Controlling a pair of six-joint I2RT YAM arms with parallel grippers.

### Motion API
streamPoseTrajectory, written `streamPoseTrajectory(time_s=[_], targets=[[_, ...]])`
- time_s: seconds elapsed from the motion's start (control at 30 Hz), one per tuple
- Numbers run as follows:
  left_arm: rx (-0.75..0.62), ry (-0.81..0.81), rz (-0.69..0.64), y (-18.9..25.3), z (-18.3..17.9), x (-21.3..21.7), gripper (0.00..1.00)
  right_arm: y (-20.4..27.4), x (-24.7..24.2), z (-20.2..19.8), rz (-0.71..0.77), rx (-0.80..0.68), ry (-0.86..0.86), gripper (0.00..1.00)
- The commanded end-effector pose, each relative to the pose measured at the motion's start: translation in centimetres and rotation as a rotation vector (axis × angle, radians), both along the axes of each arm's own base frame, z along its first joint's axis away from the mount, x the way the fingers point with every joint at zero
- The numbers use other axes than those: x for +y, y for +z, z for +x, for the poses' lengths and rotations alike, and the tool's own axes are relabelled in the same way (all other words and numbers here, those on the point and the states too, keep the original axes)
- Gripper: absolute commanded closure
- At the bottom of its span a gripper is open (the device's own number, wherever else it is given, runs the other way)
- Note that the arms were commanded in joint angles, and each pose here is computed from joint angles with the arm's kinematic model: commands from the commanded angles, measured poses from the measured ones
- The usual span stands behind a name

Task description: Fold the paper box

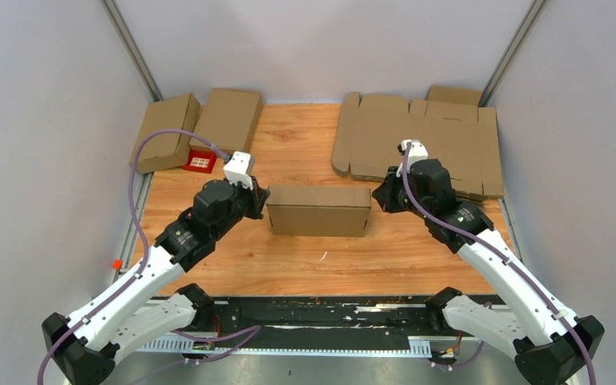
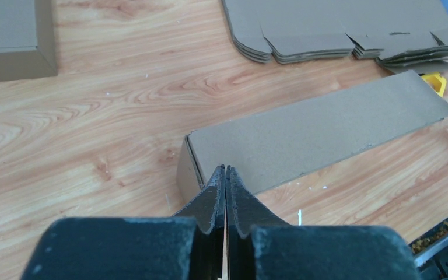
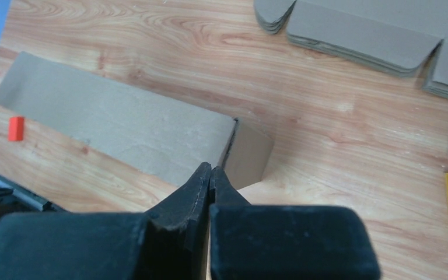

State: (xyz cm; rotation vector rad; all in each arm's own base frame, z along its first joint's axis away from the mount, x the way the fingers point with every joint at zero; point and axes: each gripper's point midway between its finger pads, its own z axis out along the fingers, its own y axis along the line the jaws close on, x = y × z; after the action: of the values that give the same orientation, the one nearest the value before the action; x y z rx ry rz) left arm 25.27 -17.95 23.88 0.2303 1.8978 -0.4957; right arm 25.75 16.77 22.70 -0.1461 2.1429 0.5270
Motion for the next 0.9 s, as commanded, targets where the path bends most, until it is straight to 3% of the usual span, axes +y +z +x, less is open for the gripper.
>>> streamPoseTrajectory(time_s=[0.0,0.17,0.5,0.87], targets=[[0.002,-0.04,-0.009,0.6,-0.1,-0.7,1.0,3.0,1.9,-0.4,0.066,-0.033,0.103,1.0],[0.01,-0.024,0.0,0.0,0.1,-0.5,1.0,2.3,2.7,0.0,0.068,-0.005,0.128,1.0],[0.101,0.016,0.041,-6.5,-0.2,0.5,1.0,-6.6,1.0,-0.1,0.044,0.15,0.055,1.0],[0.012,-0.014,0.003,-0.3,0.5,-0.3,1.0,1.8,2.0,1.4,0.09,0.011,0.093,1.0]])
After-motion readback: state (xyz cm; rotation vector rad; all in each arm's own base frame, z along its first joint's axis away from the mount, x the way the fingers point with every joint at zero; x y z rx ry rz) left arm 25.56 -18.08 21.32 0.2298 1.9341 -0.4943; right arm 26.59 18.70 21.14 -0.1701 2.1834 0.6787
